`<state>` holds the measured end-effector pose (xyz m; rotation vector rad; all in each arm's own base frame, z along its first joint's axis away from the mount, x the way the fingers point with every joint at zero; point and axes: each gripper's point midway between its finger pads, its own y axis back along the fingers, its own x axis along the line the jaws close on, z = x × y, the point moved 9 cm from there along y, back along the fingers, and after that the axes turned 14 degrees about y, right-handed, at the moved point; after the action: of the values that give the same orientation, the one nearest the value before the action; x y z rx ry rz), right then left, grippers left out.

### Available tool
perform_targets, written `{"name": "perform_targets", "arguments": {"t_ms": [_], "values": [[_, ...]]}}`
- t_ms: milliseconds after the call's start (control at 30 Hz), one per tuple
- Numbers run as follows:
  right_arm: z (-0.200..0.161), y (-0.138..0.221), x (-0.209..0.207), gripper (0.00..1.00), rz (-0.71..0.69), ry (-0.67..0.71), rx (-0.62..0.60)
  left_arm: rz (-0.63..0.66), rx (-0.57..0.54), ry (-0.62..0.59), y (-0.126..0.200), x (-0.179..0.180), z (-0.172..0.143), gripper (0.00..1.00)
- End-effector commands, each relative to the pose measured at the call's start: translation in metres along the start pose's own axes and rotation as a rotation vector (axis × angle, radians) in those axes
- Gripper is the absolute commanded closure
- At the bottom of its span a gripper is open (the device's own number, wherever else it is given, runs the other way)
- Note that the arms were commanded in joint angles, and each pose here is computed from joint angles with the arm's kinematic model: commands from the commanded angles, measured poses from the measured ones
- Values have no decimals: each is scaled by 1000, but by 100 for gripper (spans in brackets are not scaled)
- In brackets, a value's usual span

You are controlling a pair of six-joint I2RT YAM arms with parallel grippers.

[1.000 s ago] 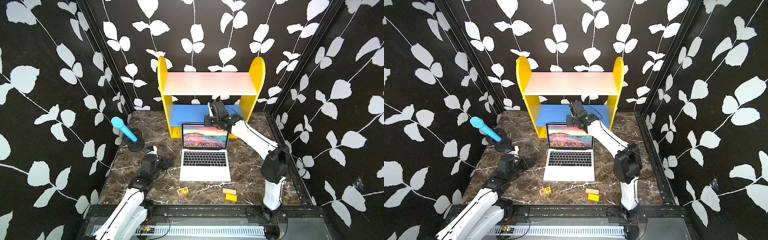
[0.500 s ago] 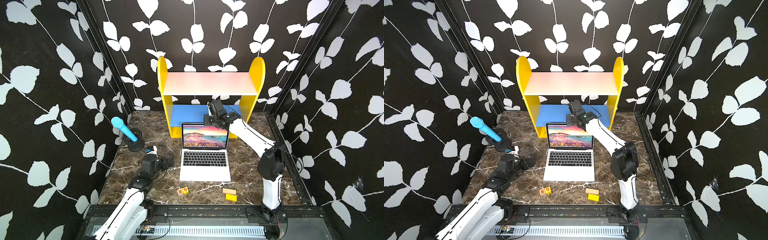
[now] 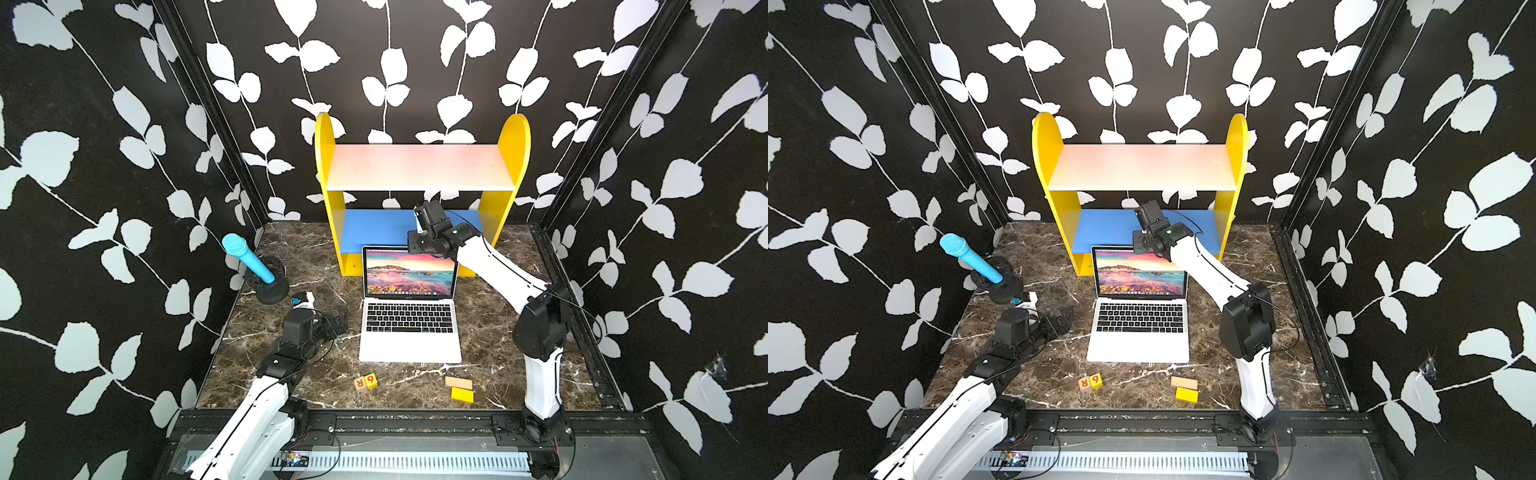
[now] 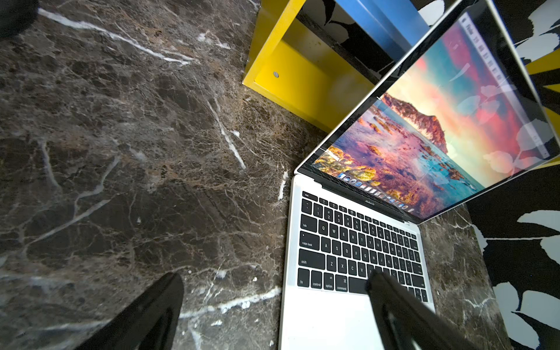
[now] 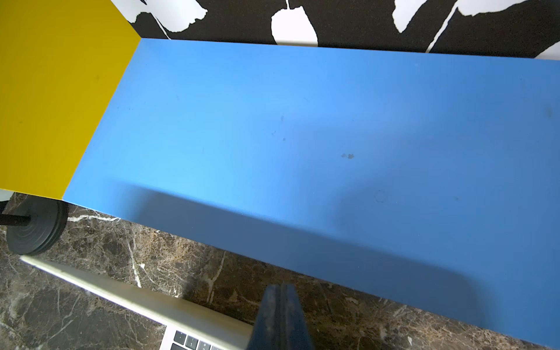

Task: Close the laptop lid and set it aside
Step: Close the lid of the laptop.

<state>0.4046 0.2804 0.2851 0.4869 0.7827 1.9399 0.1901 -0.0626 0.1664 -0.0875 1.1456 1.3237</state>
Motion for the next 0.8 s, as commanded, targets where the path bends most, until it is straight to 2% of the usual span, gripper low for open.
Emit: {"name": "perform_targets", "arguments": {"t_ms": [0,767], "values": [[1,-2,4,100,20,15,10,6,2,-6,1,3,-3,2],[-15,14,11,100,142,19,50,8,-8,-5,2,3,-2,2]]}}
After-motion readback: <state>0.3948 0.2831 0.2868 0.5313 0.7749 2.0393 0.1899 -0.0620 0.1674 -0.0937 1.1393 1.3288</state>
